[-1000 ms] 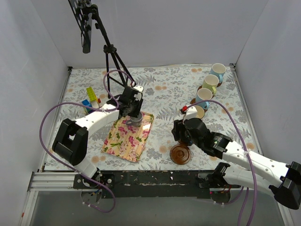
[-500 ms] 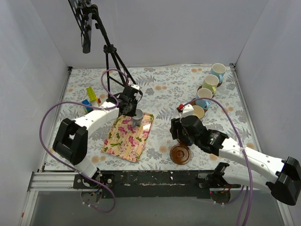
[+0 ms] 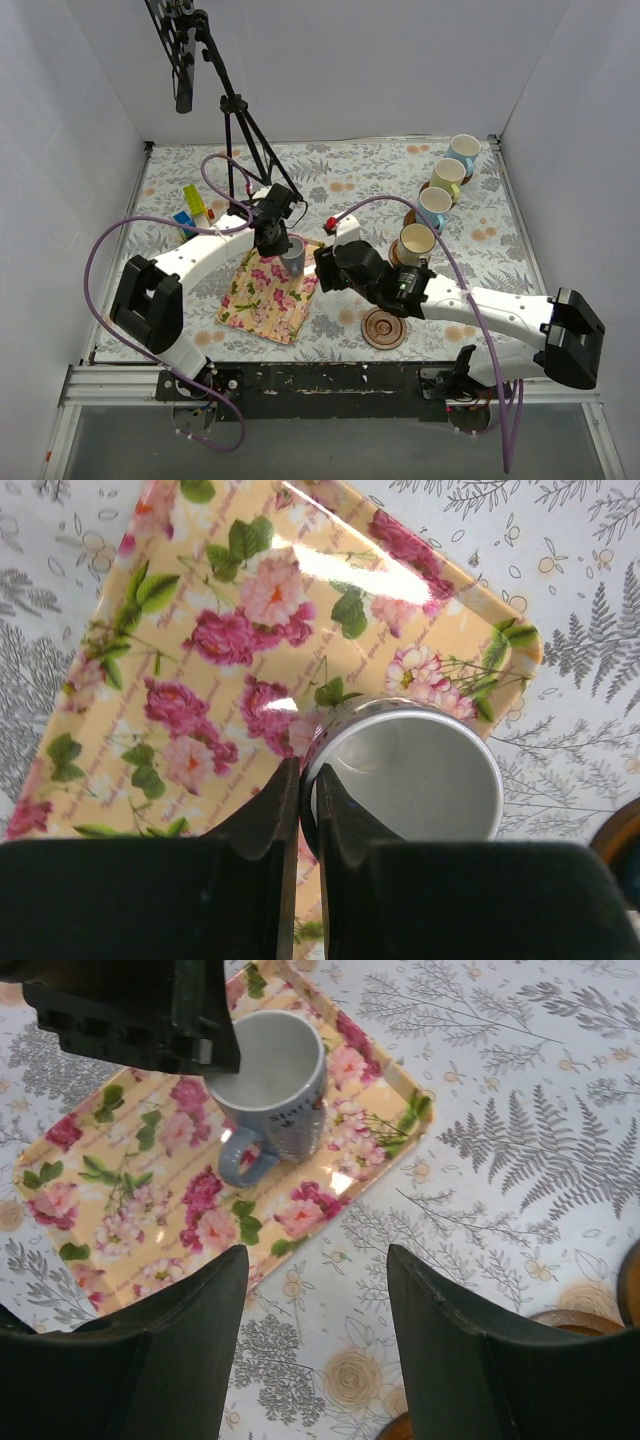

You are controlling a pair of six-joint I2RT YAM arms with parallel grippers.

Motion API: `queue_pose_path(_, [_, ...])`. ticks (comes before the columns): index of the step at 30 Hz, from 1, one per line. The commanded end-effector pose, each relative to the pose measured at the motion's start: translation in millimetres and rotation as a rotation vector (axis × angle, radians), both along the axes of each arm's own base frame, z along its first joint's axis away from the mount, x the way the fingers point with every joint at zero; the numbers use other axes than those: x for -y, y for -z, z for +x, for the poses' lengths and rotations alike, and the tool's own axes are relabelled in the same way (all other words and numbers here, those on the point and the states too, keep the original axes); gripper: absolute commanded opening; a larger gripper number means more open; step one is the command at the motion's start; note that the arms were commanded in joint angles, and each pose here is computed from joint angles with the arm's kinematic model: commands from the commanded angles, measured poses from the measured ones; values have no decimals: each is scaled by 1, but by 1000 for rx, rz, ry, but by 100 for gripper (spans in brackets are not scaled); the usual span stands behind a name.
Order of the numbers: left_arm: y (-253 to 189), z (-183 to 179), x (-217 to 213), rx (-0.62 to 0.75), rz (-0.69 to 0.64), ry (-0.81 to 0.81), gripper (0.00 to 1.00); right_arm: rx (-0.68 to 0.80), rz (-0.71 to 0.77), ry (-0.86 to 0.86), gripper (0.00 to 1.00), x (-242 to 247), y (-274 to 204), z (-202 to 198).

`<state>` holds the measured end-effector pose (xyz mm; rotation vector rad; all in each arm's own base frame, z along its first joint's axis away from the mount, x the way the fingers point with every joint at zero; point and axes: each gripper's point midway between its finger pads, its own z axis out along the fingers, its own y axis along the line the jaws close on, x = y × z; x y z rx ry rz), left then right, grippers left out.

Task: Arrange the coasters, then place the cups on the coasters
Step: Pick up the cup from the tray.

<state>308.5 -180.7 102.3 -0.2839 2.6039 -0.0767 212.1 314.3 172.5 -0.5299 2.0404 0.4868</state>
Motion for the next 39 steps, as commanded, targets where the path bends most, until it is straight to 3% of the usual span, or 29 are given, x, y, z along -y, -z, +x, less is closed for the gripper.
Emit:
queue_pose_path(1, [-47, 0, 12, 110, -124, -180, 0, 61, 73, -31, 64, -34, -23, 0])
queue_pose_path(10, [-47, -8, 27, 90, -150, -250, 0, 65, 27, -78, 61, -56, 2, -7])
queue_pose_path(23, [-53, -18, 43, 76, -182, -234, 0, 108, -105, 11, 53, -50, 33, 13])
queue_pose_path(32, [-57, -26, 51, 64, -246, -229, 0, 157, -99, 38, 47, -54, 38, 22])
queue_pose_path(36, [-60, -28, 53, 62, -271, -226, 0, 157, -118, 42, 39, -55, 45, 24])
queue_pose_path(39, [-61, -29, 54, 61, -283, -221, 0, 158, -137, 53, 19, -53, 47, 26])
